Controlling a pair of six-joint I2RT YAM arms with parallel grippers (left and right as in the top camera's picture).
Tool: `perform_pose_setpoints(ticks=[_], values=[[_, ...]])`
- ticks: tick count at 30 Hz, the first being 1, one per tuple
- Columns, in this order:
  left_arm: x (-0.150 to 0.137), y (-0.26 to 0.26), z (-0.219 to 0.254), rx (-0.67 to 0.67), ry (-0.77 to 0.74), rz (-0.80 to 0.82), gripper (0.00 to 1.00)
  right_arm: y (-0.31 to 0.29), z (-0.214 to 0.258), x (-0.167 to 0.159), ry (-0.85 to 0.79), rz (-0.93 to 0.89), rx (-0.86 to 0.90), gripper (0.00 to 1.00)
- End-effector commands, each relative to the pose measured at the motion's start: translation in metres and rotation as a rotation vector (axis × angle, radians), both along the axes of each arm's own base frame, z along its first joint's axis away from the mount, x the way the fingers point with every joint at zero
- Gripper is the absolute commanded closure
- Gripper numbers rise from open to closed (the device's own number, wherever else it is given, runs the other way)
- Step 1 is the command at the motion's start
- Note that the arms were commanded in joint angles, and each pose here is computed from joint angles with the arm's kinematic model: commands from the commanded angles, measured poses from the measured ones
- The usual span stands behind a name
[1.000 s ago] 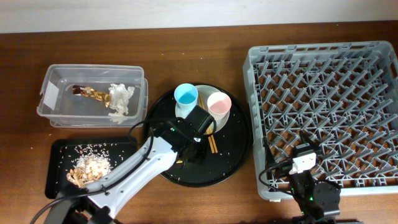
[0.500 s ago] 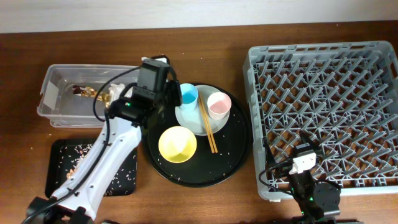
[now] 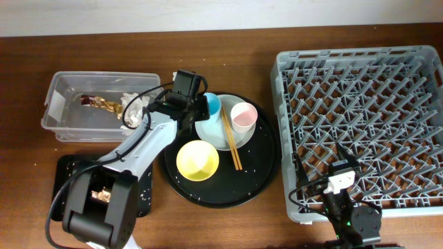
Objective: Sort waste into correct bins and load items into the dishwasher rack
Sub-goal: 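Grasp the blue cup with the left gripper and lift it, then hand the blue cup from the left gripper to the right gripper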
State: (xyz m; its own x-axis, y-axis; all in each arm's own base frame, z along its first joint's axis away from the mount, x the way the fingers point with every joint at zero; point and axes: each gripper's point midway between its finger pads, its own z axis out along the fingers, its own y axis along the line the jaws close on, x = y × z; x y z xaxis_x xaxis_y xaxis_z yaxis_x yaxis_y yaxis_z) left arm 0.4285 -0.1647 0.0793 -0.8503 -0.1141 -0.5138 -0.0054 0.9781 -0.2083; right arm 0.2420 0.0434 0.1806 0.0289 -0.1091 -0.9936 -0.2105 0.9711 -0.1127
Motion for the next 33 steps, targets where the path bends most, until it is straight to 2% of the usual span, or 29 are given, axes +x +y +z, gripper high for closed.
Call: perform_pose_setpoints(ticks=[1, 6, 8, 11, 14, 15, 18, 21, 24, 27, 32, 33], values=[[0.001, -0.001, -0.004, -0.005, 0.009, -0.005, 0.93, -0.015, 0.057, -0.01, -0.104, -0.086, 0.017, 0.02], [0.003, 0.0, 0.004, -0.012, -0.01, -0.001, 0.99, -0.022, 0.124, -0.037, -0.136, -0.106, 0.024, 0.02], [0.01, 0.005, 0.04, -0.05, -0.078, 0.011, 0.99, -0.022, 0.144, -0.041, -0.102, -0.103, 0.045, 0.02], [0.004, 0.0, 0.115, -0.186, -0.19, -0.039, 0.99, -0.012, 0.165, -0.038, 0.0, -0.05, 0.101, 0.02], [-0.045, -0.01, 0.217, -0.4, -0.3, -0.193, 0.99, 0.034, 0.182, -0.03, 0.218, 0.205, 0.098, 0.02], [-0.057, -0.012, 0.231, -0.445, -0.31, -0.231, 1.0, 0.045, 0.186, -0.031, 0.251, 0.273, 0.105, 0.02], [-0.11, -0.033, 0.282, -0.733, -0.271, -0.457, 1.0, 0.097, 0.215, -0.052, 0.285, 0.656, 0.142, 0.02], [-0.141, -0.049, 0.304, -0.91, -0.202, -0.663, 1.0, 0.1, 0.22, -0.046, 0.273, 0.677, 0.141, 0.02], [-0.155, -0.056, 0.316, -0.989, -0.182, -0.791, 1.0, 0.115, 0.213, -0.042, 0.328, 0.798, 0.167, 0.02], [-0.159, -0.057, 0.32, -1.014, -0.169, -0.82, 1.0, 0.137, 0.223, -0.045, 0.307, 1.067, 0.184, 0.02], [-0.165, -0.057, 0.323, -1.03, -0.158, -0.852, 1.0, 0.149, 0.217, -0.034, 0.339, 1.347, 0.233, 0.02], [-0.165, -0.057, 0.323, -1.03, -0.159, -0.853, 1.0, 0.15, 0.213, -0.03, 0.36, 1.357, 0.249, 0.02]])
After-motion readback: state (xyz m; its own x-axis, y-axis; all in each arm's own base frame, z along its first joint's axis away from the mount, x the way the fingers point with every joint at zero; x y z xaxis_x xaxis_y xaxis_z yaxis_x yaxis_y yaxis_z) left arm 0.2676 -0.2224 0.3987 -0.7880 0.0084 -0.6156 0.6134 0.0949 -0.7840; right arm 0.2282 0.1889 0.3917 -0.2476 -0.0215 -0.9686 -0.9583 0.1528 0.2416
